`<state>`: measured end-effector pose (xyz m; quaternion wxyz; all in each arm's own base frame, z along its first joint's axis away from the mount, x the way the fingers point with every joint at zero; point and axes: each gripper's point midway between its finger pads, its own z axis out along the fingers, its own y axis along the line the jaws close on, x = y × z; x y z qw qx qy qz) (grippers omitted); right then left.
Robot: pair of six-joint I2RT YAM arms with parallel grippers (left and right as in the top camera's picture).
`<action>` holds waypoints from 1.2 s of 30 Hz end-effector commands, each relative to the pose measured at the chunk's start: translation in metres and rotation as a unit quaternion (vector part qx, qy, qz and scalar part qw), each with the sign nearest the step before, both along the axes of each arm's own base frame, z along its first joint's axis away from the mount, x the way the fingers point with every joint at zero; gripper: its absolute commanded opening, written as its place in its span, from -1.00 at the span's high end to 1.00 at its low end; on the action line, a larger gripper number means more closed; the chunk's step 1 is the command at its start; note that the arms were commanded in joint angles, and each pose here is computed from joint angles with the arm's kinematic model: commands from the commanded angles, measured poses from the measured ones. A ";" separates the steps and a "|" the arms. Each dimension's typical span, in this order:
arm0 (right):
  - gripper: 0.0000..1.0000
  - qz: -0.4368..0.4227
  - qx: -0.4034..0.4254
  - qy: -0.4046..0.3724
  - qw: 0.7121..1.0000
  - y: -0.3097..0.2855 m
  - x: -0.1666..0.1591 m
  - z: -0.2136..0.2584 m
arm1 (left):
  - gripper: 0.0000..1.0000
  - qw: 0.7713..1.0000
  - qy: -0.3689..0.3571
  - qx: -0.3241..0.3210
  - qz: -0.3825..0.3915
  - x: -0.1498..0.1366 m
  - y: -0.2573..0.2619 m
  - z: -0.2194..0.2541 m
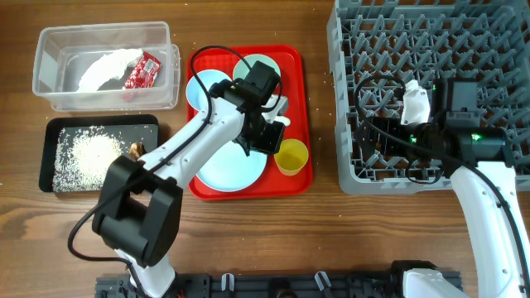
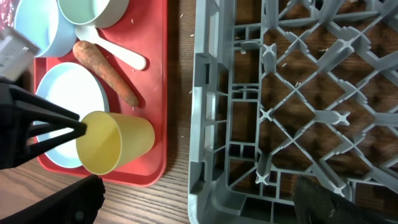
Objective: Sort waste into correct bins and load items into the dishwasher rack
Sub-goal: 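Grasp the yellow cup with the left gripper and lift it, then hand the yellow cup from the left gripper to the right gripper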
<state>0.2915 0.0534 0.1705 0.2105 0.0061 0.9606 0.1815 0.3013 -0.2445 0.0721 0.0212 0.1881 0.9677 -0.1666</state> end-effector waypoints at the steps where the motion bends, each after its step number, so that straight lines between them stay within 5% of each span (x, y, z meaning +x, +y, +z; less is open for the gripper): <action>1: -0.99 -0.004 0.003 -0.003 1.000 0.001 0.004 0.004 | 0.54 1.000 0.013 0.015 -0.016 -0.007 -0.007 -0.020; 5: -0.99 -0.004 0.003 -0.004 1.000 0.001 0.004 0.004 | 0.92 1.000 -0.005 0.023 -0.013 0.001 -0.005 -0.021; 8: -0.99 -0.013 0.008 -0.001 1.000 0.002 0.004 0.004 | 0.92 1.000 -0.008 0.010 0.000 0.008 -0.002 -0.014; 13: -0.96 -0.004 0.084 -0.016 0.996 0.024 0.011 0.019 | 0.92 0.983 0.013 -0.181 0.025 0.024 -0.016 0.061; 18: -0.96 0.098 0.218 -0.103 0.965 0.068 0.023 0.070 | 0.92 0.901 0.037 -0.433 0.005 0.039 -0.007 0.150; 23: -0.98 0.186 0.283 -0.180 0.923 0.101 0.026 0.114 | 0.92 0.830 0.050 -0.553 -0.055 0.031 0.000 0.200; 36: -0.84 0.263 0.292 -0.256 0.883 0.151 0.023 0.149 | 0.92 0.811 0.071 -0.576 -0.077 0.021 -0.006 0.212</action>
